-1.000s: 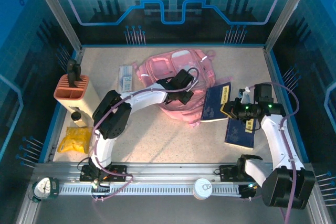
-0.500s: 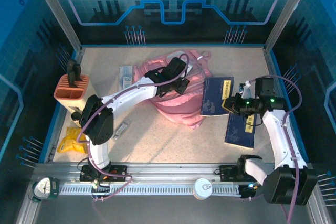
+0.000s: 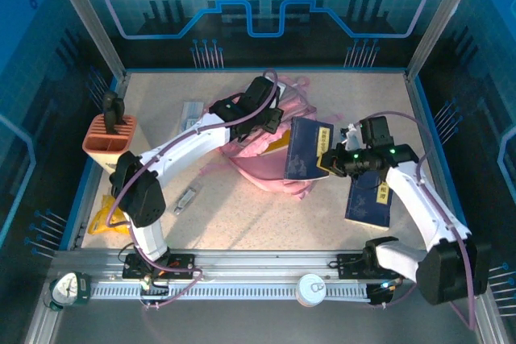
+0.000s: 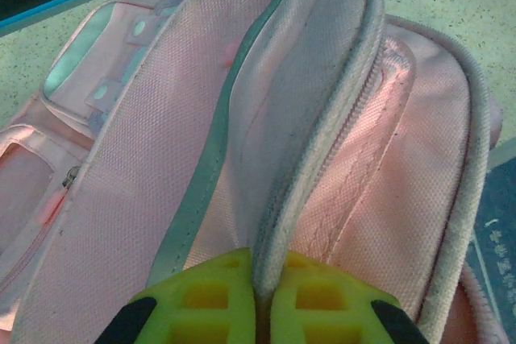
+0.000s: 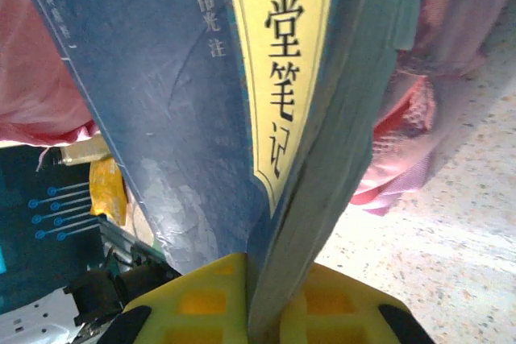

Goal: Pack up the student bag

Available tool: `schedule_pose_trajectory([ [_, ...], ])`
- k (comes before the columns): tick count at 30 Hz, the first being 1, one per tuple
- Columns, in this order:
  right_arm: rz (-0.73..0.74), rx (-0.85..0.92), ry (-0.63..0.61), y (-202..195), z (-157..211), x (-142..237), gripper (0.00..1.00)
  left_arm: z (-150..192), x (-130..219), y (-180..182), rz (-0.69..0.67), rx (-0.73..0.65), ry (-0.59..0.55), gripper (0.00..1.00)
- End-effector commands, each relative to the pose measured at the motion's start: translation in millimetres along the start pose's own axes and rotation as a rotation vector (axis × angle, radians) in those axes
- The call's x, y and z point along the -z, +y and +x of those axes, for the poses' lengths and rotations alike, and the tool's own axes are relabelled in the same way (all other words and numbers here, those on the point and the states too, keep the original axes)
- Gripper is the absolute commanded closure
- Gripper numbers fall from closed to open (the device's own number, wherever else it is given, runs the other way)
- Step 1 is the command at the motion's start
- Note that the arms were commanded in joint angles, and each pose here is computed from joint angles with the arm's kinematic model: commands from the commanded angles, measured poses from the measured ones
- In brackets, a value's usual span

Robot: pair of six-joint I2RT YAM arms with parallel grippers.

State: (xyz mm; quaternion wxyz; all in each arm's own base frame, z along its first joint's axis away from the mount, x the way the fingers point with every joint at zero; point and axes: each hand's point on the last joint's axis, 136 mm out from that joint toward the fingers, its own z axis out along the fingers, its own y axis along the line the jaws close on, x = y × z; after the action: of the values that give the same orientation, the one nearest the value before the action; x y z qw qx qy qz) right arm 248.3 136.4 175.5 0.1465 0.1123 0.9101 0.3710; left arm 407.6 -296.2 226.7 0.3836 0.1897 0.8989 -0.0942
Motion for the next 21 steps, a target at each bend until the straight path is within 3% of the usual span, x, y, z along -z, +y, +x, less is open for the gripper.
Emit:
schedule_pose_trajectory([
  [1, 0.015, -0.044, -0.07, -16.2, 0.0, 19.7, 1.0, -67.1, 47.9, -6.9, 0.082, 0.084, -0.224, 1.0],
  [7, 0.111, -0.059, -0.086, -45.8, 7.0, 31.4, 1.0, -68.8, 46.4, -8.8, 0.105, 0.1, -0.22, 1.0],
  [14, 0.071, -0.036, -0.032, -32.7, 14.0, 14.4, 1.0, -67.9, 47.6, -9.5, 0.113, 0.102, -0.213, 1.0],
  [18, 0.124, -0.019, -0.036, -33.4, 17.3, 19.2, 1.0, -71.8, 52.7, -6.0, 0.104, 0.12, -0.222, 1.0],
  [21, -0.023, -0.017, -0.054, -14.4, 14.2, 8.4, 1.0, -71.9, 53.1, -13.5, 0.148, 0.102, -0.233, 1.0],
])
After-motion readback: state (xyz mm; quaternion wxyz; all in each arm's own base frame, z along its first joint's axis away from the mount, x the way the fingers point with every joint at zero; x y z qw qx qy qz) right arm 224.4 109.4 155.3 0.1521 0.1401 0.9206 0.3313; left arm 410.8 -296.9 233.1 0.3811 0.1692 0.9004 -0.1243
